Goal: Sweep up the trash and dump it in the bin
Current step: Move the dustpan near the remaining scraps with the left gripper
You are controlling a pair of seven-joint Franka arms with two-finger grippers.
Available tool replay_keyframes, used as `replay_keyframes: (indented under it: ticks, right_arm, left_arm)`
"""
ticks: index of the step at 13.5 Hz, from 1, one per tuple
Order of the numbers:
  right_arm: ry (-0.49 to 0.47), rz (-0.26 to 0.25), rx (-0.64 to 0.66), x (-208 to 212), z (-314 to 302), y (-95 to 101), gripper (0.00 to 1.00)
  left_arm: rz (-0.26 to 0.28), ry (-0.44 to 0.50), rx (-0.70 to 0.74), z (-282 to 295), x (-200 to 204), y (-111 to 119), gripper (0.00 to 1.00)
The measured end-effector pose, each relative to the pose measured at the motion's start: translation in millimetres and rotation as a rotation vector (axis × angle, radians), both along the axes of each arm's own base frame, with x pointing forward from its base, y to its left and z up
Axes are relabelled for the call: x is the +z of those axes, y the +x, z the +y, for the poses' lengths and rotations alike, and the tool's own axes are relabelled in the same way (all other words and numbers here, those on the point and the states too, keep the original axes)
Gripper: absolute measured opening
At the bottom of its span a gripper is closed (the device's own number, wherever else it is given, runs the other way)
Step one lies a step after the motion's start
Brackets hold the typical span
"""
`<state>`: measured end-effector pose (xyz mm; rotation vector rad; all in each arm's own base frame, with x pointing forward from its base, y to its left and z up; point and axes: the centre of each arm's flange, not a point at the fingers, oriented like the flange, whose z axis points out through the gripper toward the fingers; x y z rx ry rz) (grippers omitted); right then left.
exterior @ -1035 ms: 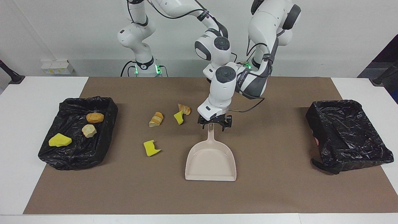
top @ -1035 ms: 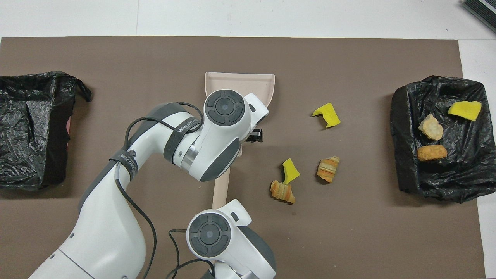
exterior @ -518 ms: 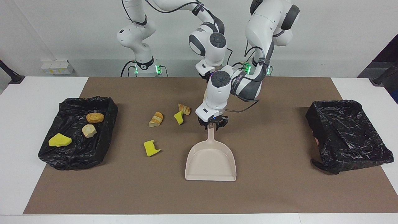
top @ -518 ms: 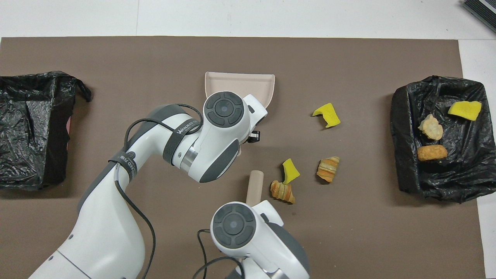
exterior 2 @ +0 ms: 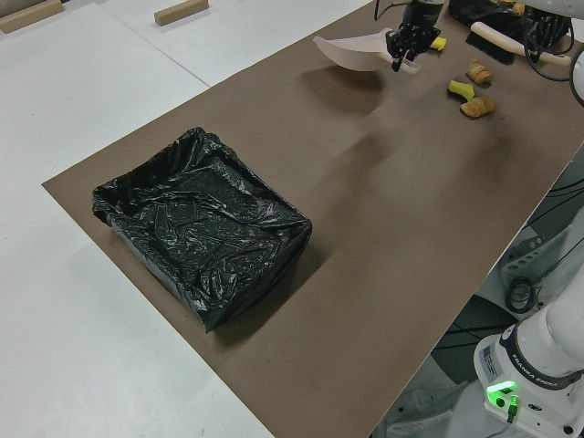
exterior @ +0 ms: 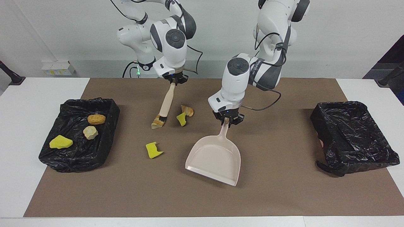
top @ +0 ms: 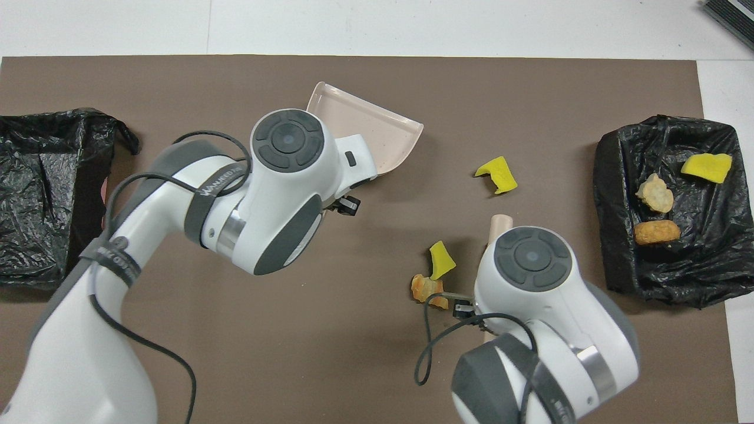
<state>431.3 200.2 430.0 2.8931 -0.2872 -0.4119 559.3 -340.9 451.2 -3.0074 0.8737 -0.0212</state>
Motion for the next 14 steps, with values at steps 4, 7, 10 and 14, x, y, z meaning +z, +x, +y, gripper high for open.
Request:
replay_keyframes:
  ticks: [4, 7, 10, 14]
  right_arm:
    - [0.043, -0.042, 0.159, -16, -70, 43.6, 0.26]
    - [0.039, -0.098, 0.302, -41, -120, 79.3, 0.26]
    - [0.045, -0.100, 0.408, -77, -139, 108.8, 0.26]
    - [0.084, -0.067, 0.545, -88, -120, 124.0, 0.26]
  left_arm:
    - [0.085, 0.068, -0.336, 76, 64, -18, 0.31]
    - [0.150, 0.085, -0.588, 91, 50, -43, 0.31]
    - [0.202, 0.110, -0.705, 93, 9, -94, 0.31]
    - [0.191, 0.127, -0.755, 81, -34, -140, 0.31]
